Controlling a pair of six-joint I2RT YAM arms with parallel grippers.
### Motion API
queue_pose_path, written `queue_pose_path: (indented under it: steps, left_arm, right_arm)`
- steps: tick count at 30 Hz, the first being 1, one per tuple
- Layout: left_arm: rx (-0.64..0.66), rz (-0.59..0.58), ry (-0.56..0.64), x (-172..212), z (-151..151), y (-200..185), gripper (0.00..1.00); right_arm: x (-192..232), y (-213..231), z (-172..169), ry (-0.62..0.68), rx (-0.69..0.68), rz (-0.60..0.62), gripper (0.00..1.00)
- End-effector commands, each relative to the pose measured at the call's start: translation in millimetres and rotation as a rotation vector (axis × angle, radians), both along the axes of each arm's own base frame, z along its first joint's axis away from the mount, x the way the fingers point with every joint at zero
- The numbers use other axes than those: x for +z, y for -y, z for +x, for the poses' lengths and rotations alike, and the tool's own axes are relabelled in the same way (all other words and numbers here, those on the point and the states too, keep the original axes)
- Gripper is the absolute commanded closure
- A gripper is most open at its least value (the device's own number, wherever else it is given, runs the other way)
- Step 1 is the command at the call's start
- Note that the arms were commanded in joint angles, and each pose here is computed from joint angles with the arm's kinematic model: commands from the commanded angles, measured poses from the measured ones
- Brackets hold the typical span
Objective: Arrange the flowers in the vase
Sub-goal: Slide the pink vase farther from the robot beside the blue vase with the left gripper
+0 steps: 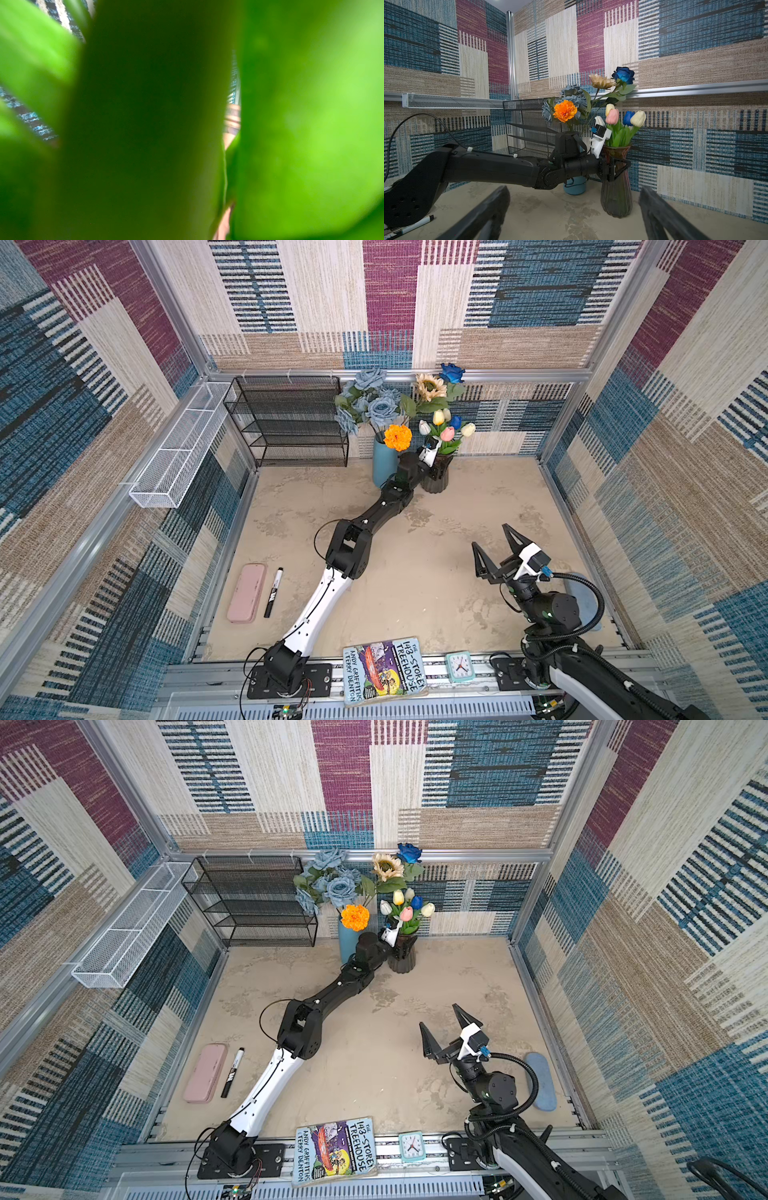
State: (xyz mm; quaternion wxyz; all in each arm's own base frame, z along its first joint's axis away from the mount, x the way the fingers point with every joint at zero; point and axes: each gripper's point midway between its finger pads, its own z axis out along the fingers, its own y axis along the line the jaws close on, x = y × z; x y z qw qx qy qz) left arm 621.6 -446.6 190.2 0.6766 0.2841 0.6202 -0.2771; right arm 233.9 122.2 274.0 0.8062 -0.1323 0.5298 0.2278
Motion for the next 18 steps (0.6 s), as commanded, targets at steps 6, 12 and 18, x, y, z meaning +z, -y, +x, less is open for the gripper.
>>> queue_pose_path:
  steps: [6,12,18]
  left_arm:
    - [-0.047,-0.026,0.075,29,-13,1,0.01]
    - [-0.048,-0.046,0.111,45,-30,-8,0.01]
    - [-0.026,-0.021,0.115,41,-56,-27,0.01]
  right_arm:
    - [-10,-1,-1,-0.015,0.01,-0.003,0.0]
    - [-10,-2,-1,-0.017,0.014,-0.003,0.0]
    - [-9,0,-1,-0.014,0.008,-0.001,0.0]
